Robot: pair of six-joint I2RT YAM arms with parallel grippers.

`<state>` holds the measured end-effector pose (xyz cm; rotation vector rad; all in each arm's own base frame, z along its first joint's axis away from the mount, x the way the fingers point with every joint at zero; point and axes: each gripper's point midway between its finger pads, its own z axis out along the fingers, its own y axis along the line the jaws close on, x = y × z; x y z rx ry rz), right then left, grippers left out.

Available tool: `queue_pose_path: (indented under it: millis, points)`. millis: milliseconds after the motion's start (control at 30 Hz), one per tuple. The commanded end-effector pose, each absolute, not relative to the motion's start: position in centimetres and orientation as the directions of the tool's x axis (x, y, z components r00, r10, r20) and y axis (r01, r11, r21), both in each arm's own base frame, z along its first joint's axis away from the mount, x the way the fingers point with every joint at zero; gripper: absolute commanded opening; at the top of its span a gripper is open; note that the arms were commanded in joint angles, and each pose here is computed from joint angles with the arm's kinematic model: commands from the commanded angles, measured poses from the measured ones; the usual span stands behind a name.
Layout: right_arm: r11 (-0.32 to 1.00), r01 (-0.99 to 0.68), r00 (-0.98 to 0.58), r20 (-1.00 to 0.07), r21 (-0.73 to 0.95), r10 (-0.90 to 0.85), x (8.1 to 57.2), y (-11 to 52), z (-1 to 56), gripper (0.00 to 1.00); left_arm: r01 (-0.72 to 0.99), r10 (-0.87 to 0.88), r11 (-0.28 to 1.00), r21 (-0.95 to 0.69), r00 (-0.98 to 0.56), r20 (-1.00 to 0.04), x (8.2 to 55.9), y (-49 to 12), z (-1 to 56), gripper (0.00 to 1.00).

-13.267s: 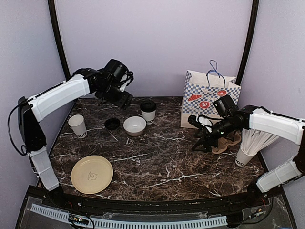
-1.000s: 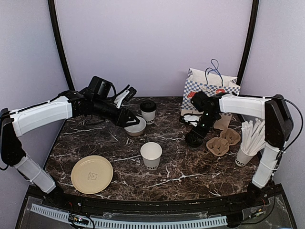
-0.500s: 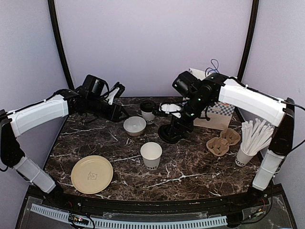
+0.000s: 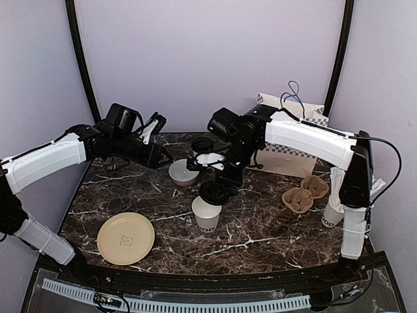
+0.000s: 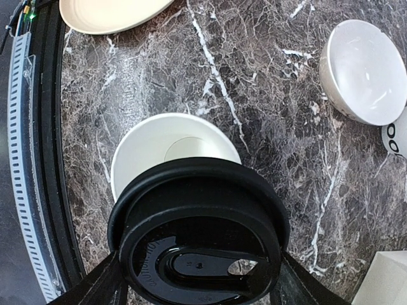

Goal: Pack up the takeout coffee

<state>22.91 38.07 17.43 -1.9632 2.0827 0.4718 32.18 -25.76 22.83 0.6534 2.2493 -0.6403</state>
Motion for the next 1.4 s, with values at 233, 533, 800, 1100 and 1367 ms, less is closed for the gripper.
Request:
queue_pose_path:
  millis: [233, 533, 800, 1100, 1367]
  points:
    - [0.001, -0.998, -0.024, -0.34, 0.067, -0.94, 22.1, 40.2, 15.9, 0.74, 0.614, 0.249, 0.745, -0.259, -0.617, -0.746, 31.5, -25.2, 23.5, 0.49]
    - [-0.01, -0.997, -0.014, -0.326, 0.072, -0.945, 21.6, 40.6, 15.2, 0.74, 0.62, 0.259, 0.741, -0.259, -0.619, -0.741, 31.4, -25.3, 22.8, 0.49]
    - [-0.018, -0.998, -0.002, -0.323, 0.059, -0.946, 21.6, 41.1, 15.1, 0.75, 0.623, 0.261, 0.738, -0.258, -0.617, -0.742, 31.5, -25.4, 22.7, 0.49]
    - [-0.024, -0.998, 0.006, -0.295, 0.059, -0.956, 21.2, 41.3, 14.0, 0.76, 0.625, 0.266, 0.736, -0.261, -0.622, -0.737, 31.3, -25.4, 22.5, 0.5]
    - [-0.034, -0.998, 0.018, -0.279, 0.052, -0.96, 20.7, 41.4, 13.6, 0.81, 0.624, 0.266, 0.736, -0.263, -0.623, -0.735, 31.2, -25.3, 22.4, 0.5]
